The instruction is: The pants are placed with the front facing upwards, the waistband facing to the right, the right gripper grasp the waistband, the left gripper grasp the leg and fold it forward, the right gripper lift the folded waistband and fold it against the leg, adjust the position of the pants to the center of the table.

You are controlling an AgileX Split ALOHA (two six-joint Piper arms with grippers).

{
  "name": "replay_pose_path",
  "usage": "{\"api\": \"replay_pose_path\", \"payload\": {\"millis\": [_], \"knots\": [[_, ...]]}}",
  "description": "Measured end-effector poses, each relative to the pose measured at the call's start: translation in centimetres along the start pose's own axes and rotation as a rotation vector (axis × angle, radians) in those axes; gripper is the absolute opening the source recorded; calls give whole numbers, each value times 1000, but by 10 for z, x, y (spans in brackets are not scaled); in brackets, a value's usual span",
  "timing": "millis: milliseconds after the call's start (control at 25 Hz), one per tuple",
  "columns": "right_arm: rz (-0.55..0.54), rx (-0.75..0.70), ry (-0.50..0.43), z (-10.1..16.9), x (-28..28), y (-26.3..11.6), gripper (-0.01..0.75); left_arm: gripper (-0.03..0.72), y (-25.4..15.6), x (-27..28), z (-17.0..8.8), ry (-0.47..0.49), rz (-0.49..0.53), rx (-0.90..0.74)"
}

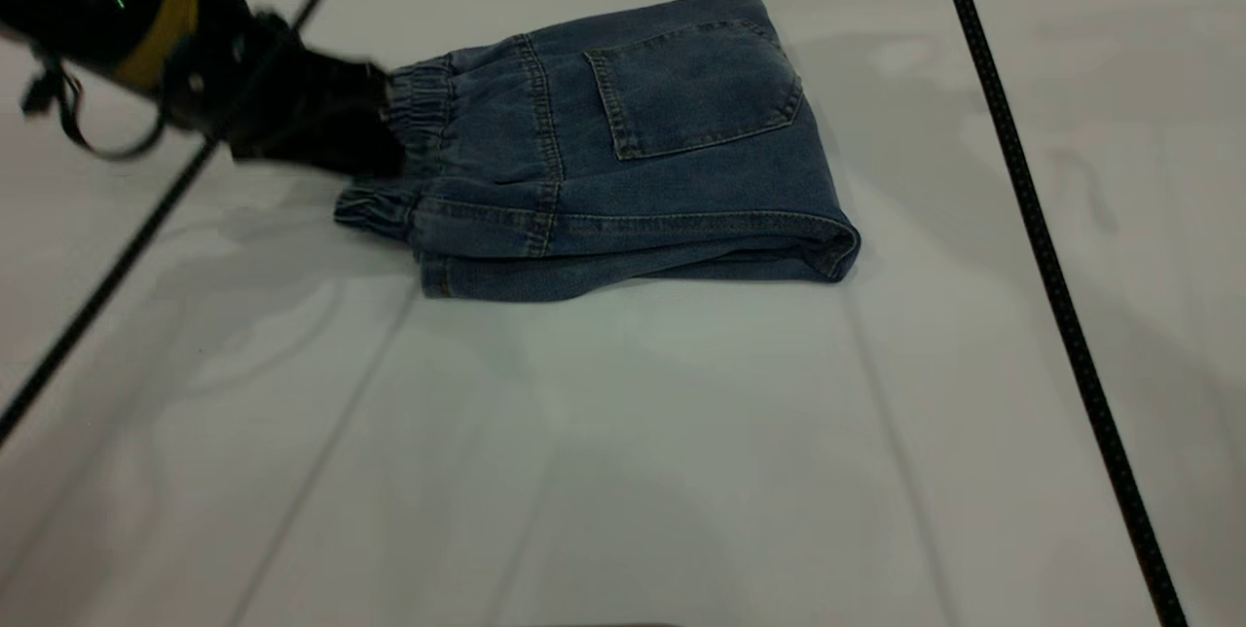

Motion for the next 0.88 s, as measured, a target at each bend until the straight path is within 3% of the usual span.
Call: {"api": "replay_pose_path", "payload": {"millis": [200,440,720,880], "knots": [[-15,39,5,-1,16,-1,505,240,48,66,-23,50,-198,-122],[-128,91,50,-2,78,0,505,240,83,149,-60,82,-422,-237],[-289,130,243,6,185,-23,504,240,91,223,-100,92,-610,-347],[-404,185,356,2,256,-58,504,240,89,267,-122,129,-724,-451]]}}
Point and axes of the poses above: a point on each arm's last joint axis where the gripper is mounted, x pointing back along that axis away from the gripper, z along the wrist's bending axis when the last joint is at zero, y = z × x, the point moved 4 cm from there along -x, pointing out along that axis toward the gripper, and after that the axes turned 8 degrees about -x, right-handed, at the moved point
